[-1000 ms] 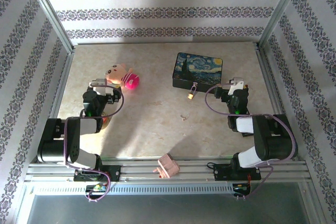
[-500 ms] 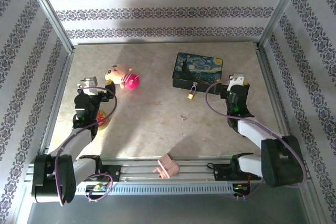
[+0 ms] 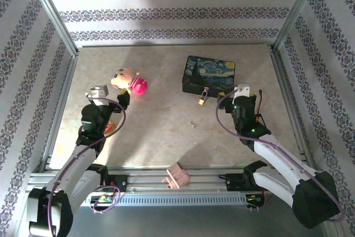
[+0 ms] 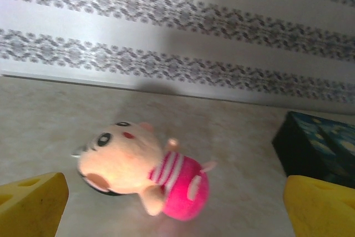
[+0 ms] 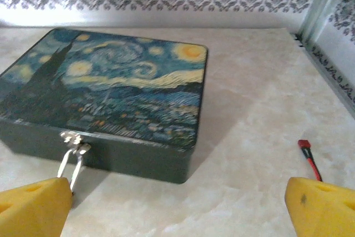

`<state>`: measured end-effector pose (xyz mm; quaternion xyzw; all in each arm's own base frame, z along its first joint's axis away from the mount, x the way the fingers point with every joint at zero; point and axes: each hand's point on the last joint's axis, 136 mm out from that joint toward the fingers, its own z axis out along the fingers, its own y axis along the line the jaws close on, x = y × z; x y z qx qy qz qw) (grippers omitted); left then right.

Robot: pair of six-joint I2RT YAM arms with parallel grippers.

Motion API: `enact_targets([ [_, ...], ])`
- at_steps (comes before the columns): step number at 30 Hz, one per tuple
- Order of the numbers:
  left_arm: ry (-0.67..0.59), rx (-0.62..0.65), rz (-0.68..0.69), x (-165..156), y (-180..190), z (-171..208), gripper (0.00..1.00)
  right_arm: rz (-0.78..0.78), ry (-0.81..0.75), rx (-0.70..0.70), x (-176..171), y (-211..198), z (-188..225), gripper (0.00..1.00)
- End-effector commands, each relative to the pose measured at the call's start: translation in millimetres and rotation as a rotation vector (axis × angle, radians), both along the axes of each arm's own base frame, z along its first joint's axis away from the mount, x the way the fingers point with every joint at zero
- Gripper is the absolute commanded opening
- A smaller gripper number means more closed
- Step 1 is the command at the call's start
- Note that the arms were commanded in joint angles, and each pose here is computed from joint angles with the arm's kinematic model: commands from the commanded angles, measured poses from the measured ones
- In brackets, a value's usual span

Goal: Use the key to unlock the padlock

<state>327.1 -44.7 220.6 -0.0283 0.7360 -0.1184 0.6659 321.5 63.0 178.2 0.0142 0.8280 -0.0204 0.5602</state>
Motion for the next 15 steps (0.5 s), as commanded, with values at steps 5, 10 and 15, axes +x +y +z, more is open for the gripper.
enact_targets([
  [5, 0.020, 0.007, -0.080, -2, -39, 0, 0.99, 0.003, 0.085, -0.023, -22, 25, 0, 0.98],
  [10, 0.004, -0.063, -0.099, -4, -46, 2, 0.99, 0.040, 0.137, 0.007, -26, 45, -9, 0.97],
  [15, 0.056, -0.115, -0.089, -5, -48, -10, 0.99, 0.131, 0.251, 0.112, -31, 76, -31, 0.91],
])
